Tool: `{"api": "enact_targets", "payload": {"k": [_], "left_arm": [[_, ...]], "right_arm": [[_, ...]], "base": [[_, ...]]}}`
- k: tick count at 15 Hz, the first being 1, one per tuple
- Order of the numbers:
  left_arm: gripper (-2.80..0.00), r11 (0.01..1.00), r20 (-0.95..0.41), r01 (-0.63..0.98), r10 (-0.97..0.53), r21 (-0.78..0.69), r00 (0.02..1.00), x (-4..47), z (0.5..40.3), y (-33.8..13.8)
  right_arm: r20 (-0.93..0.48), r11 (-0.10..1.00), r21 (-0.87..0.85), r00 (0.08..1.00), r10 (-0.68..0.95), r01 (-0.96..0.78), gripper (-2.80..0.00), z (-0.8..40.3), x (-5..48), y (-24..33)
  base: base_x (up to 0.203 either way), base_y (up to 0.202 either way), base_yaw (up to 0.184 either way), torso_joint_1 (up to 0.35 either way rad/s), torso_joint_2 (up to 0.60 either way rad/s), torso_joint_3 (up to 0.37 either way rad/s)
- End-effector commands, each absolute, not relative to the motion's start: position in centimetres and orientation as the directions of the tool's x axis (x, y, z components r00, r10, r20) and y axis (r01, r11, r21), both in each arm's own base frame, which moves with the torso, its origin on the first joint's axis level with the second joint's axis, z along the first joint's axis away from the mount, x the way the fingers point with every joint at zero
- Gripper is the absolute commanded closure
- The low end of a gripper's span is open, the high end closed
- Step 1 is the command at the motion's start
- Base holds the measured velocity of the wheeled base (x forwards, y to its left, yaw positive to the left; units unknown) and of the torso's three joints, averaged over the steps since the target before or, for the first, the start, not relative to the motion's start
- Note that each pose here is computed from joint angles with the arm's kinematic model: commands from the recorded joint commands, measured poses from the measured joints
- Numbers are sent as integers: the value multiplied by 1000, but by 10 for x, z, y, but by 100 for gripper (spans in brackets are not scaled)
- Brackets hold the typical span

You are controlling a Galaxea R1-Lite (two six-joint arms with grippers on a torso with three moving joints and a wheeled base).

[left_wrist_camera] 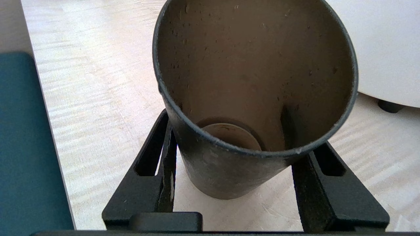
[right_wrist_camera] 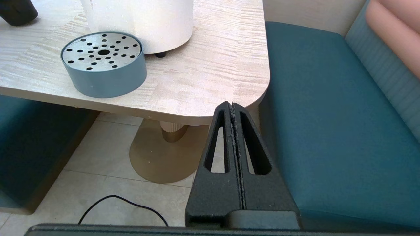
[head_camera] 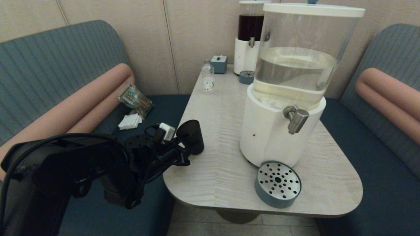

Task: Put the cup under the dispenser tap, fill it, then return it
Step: Place the cup next to the water dispenser

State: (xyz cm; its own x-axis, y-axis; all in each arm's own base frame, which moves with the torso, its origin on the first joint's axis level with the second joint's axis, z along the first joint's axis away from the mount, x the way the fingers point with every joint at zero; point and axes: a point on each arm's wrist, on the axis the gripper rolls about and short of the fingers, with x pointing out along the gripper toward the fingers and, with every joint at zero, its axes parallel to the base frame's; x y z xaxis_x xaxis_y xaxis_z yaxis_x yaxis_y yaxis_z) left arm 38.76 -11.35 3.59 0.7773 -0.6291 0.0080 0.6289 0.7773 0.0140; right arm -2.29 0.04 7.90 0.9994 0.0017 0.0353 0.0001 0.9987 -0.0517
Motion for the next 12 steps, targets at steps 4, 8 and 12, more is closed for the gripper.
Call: {"api": "enact_targets", "payload": {"k": [4, 8, 12], "left_arm": [[0, 775, 7, 632, -632, 17, 775, 388, 34, -114], [-280, 775, 14, 632, -632, 20, 775, 388, 37, -114], [-280, 775, 25, 632, -632, 25, 774, 385, 44, -114]], "right_arm": [[21, 999, -52, 1000, 2, 0, 0, 75, -22, 0], [21, 999, -52, 1000, 2, -1, 0, 75, -22, 0], [21, 999, -52, 1000, 2, 0, 0, 75, -22, 0]], "base": [[0, 0, 0, 0, 0, 0], [0, 0, 0, 0, 0, 0], [0, 0, 0, 0, 0, 0]]}}
